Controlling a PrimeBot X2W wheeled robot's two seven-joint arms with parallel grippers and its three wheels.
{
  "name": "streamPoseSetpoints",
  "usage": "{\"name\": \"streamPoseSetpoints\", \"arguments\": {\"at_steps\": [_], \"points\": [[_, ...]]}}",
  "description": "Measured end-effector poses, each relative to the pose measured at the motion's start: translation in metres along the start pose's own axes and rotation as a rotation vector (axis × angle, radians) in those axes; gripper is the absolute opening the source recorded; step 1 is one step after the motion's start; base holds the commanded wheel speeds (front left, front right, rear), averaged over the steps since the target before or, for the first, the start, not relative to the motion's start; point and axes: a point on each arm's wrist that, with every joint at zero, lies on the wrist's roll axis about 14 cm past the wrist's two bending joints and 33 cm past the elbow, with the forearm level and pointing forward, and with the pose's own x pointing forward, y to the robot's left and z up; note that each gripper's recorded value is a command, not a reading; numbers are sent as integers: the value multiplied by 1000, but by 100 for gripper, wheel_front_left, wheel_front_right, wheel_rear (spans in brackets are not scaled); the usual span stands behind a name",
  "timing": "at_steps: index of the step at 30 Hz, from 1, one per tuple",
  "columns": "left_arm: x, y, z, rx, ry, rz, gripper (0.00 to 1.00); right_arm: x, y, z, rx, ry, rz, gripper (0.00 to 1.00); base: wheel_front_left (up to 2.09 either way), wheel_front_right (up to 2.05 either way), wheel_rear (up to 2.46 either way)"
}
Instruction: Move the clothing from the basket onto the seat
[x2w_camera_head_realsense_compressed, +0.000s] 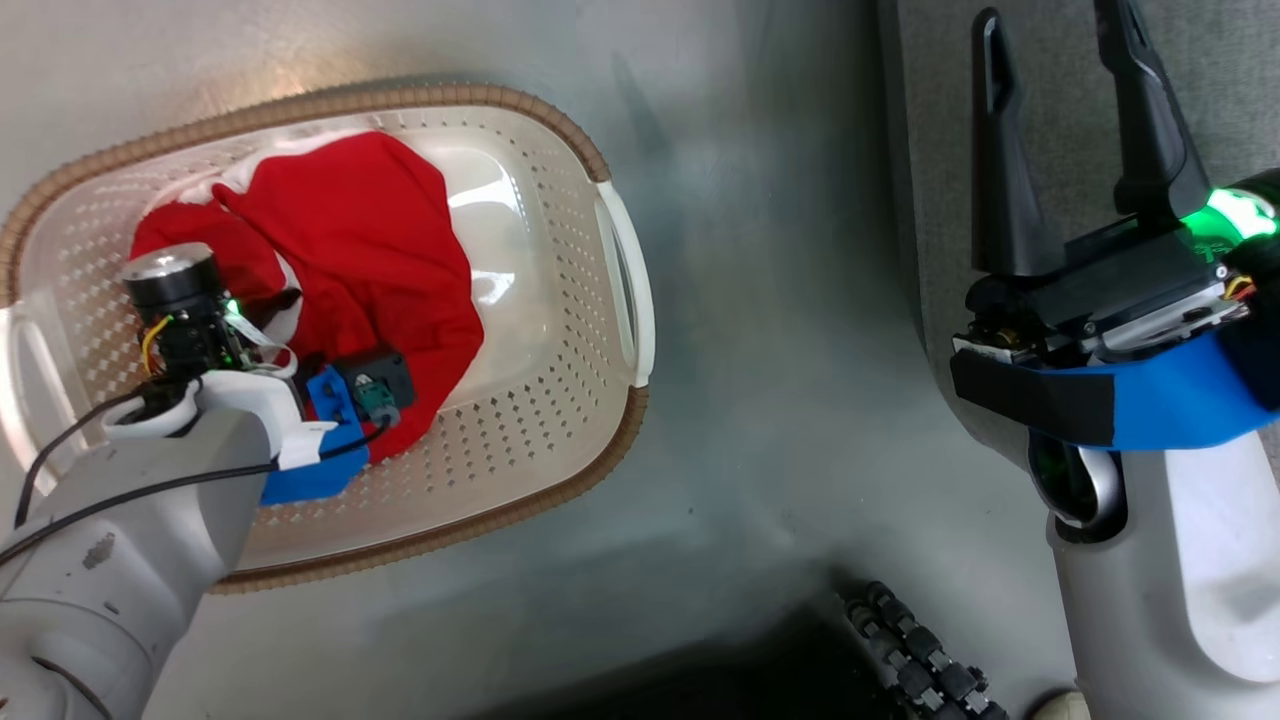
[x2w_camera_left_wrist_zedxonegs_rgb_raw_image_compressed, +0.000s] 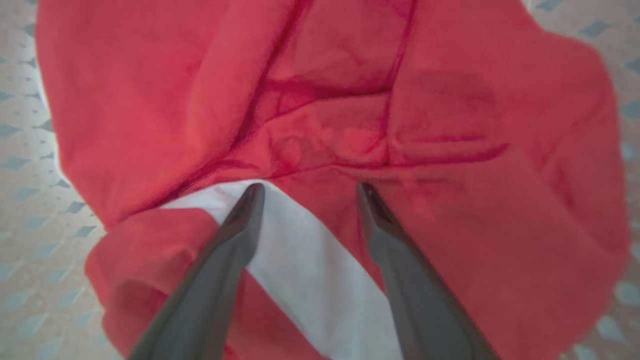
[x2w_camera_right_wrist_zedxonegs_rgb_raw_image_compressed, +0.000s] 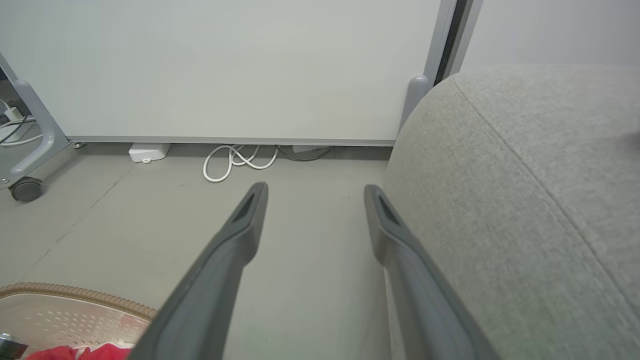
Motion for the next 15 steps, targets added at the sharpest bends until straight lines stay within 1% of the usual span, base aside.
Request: {"name": "streamPoseSetpoints", "arguments": {"at_steps": [13, 14, 15], "points": [[20, -6, -6, -52, 18, -28, 100, 2, -6, -9, -22, 4, -9, 100, 0, 0, 0], [20, -6, -6, -52, 20, -29, 95, 2, -6, -9, -23, 3, -10, 100, 0, 0, 0], [21, -6, -5, -57, 20, -29, 42, 2, -6, -9, -25, 2, -10, 100, 0, 0, 0]]}}
